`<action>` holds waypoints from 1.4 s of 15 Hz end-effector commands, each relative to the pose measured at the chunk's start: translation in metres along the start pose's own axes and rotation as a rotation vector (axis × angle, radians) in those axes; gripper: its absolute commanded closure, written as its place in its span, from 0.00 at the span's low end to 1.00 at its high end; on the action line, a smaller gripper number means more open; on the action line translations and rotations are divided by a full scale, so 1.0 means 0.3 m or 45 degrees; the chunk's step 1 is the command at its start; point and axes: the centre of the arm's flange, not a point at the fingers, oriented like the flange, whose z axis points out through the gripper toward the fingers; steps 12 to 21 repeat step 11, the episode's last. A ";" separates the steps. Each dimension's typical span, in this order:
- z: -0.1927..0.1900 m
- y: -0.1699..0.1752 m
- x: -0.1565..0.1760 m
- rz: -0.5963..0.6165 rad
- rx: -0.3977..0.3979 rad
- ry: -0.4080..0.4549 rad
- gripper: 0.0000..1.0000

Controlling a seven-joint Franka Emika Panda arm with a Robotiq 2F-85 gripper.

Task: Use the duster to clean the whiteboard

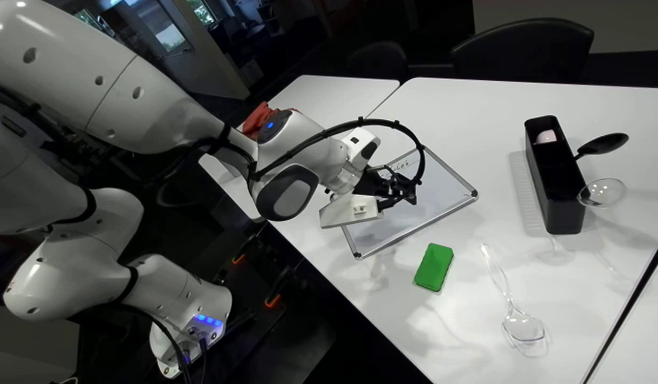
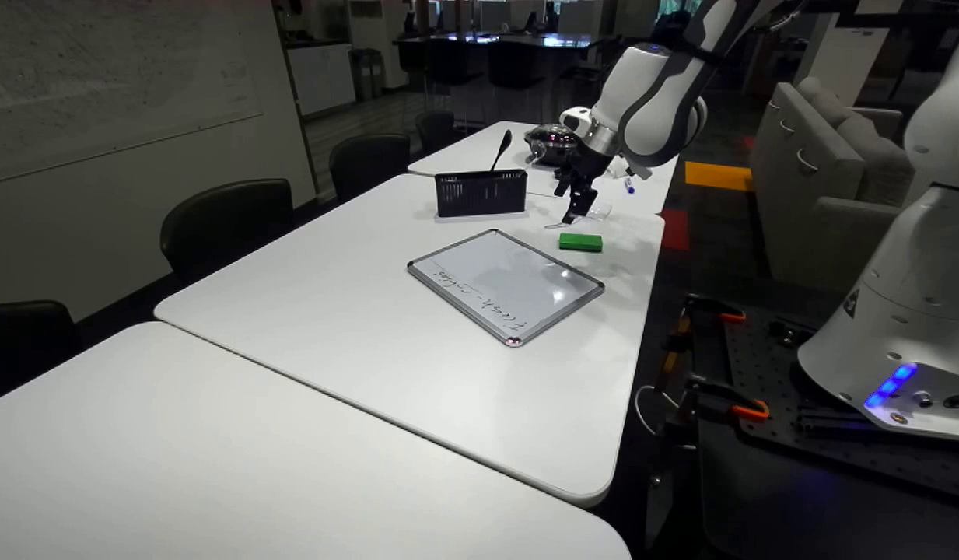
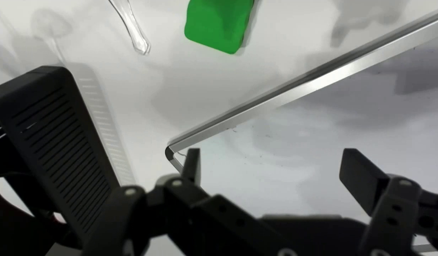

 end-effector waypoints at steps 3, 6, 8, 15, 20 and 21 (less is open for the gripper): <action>-0.305 0.004 0.041 -0.074 -0.029 0.002 0.00; -0.337 0.012 0.075 -0.099 -0.009 -0.028 0.00; -0.345 0.010 0.084 -0.109 0.003 -0.046 0.00; -0.351 0.019 0.078 -0.118 0.014 -0.062 0.00; -0.351 0.019 0.078 -0.118 0.014 -0.062 0.00; -0.351 0.019 0.078 -0.118 0.014 -0.062 0.00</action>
